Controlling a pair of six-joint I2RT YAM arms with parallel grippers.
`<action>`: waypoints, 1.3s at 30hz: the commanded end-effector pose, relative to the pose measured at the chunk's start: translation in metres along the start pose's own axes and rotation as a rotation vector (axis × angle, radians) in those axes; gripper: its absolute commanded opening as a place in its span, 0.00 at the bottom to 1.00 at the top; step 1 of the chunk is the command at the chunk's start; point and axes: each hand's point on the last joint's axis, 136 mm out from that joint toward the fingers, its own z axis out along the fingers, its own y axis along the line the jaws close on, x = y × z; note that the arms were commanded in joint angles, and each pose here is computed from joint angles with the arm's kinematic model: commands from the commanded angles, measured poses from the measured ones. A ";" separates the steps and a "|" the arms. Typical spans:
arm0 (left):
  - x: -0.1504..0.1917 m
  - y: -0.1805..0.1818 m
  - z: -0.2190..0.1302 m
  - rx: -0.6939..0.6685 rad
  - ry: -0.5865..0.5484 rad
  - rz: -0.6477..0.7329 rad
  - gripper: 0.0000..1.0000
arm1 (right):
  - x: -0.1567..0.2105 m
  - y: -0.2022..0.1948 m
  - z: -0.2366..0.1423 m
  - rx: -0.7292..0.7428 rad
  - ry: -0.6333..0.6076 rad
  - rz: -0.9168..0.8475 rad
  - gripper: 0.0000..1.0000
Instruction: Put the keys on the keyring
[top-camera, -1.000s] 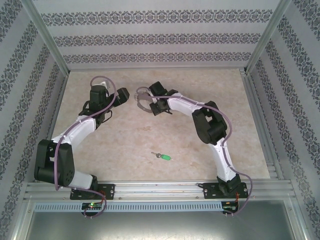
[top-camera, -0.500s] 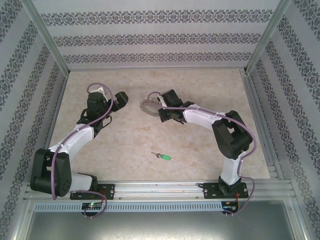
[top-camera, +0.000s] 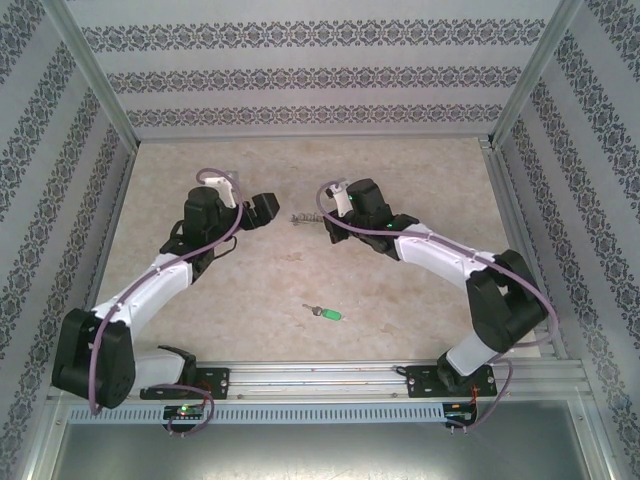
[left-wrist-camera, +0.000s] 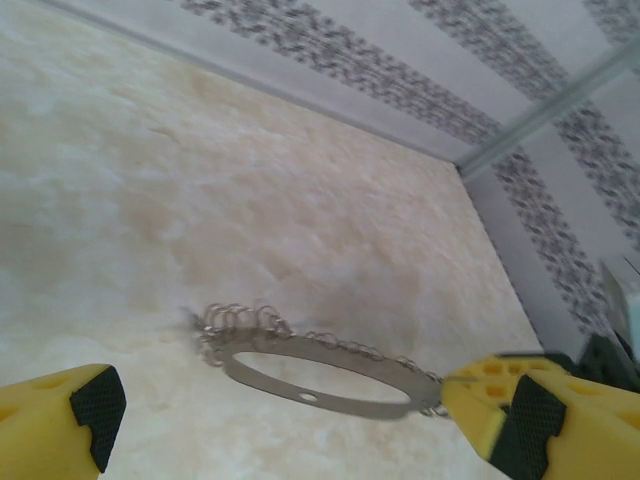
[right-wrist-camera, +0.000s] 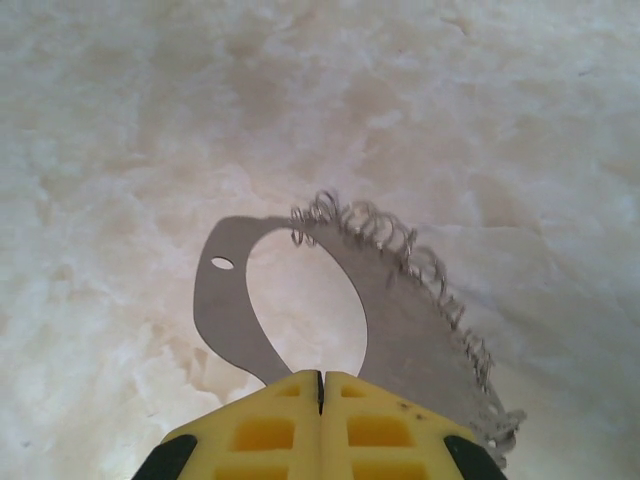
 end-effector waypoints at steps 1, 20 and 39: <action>-0.005 -0.037 -0.017 0.071 -0.017 0.086 1.00 | -0.024 0.010 -0.025 -0.072 -0.107 -0.044 0.00; 0.002 -0.094 -0.022 0.191 -0.018 0.181 1.00 | -0.077 0.037 -0.128 -0.305 -0.485 -0.122 0.00; 0.011 -0.141 -0.026 0.423 0.065 0.206 1.00 | -0.074 0.045 -0.134 -0.505 -0.526 -0.015 0.00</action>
